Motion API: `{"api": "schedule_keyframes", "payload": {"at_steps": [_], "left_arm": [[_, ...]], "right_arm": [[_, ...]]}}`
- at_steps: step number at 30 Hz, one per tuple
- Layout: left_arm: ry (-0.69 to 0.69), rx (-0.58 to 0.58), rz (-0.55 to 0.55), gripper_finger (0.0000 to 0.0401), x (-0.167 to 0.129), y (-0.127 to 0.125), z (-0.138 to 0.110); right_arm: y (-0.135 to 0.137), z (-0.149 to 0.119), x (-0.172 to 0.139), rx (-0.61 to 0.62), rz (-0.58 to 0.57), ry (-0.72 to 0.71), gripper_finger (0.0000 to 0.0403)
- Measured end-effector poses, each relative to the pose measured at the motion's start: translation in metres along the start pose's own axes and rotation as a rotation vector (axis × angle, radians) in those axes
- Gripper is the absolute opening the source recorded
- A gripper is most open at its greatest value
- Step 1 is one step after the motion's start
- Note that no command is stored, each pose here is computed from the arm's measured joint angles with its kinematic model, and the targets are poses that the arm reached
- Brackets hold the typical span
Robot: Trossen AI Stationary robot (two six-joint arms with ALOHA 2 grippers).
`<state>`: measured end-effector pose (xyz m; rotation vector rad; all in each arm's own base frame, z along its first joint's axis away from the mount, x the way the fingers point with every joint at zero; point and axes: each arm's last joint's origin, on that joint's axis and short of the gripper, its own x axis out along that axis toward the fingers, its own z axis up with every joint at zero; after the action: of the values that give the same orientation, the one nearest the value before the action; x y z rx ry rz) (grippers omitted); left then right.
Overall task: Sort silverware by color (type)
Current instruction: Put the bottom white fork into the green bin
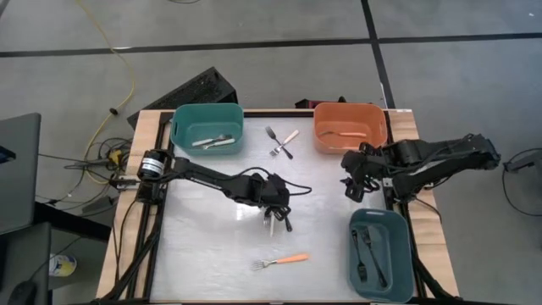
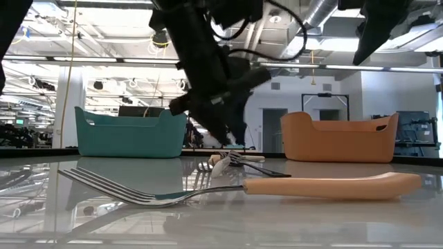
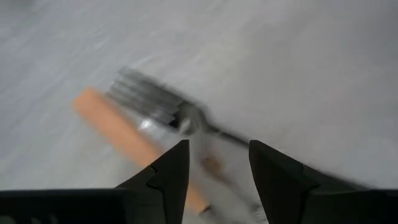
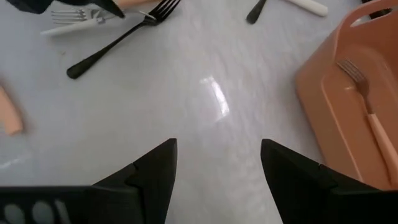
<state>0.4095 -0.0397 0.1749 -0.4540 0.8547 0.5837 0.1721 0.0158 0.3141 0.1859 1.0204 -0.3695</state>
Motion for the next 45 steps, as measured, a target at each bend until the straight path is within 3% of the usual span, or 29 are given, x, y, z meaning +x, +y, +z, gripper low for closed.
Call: {"api": "schedule_keyframes", "payload": {"at_steps": [17, 21, 26, 28, 33, 37, 40, 45], "left_arm": [[0.085, 0.085, 0.039, 0.0148, 0.013, -0.003, -0.019], [0.134, 0.093, 0.034, 0.0108, 0.012, -0.001, -0.022], [0.162, 0.137, 0.002, 0.0015, 0.010, -0.002, -0.022], [0.149, 0.144, -0.010, 0.0007, 0.006, -0.002, -0.019], [0.056, 0.161, -0.048, 0.0000, -0.030, 0.005, 0.006], [-0.066, 0.201, -0.108, 0.0000, -0.078, 0.019, 0.035], [-0.144, 0.251, -0.128, 0.0000, -0.117, 0.038, 0.054], [-0.181, 0.320, -0.072, 0.0000, -0.171, 0.084, 0.069]], "right_arm": [[-0.005, 0.006, 0.006, 0.000, -0.008, 0.013, 0.0254], [-0.007, 0.007, 0.007, 0.034, -0.015, 0.012, 0.0254], [-0.008, 0.010, 0.008, 0.055, -0.012, -0.010, 0.0254], [-0.007, 0.012, 0.008, 0.069, -0.002, -0.034, 0.0254], [-0.005, 0.017, 0.007, 0.127, 0.020, -0.078, 0.0254], [-0.004, 0.021, 0.009, 0.192, 0.032, -0.105, 0.0254], [-0.002, 0.026, 0.012, 0.253, 0.043, -0.126, 0.0254], [0.006, 0.039, 0.022, 0.354, 0.082, -0.183, 0.0254]]}}
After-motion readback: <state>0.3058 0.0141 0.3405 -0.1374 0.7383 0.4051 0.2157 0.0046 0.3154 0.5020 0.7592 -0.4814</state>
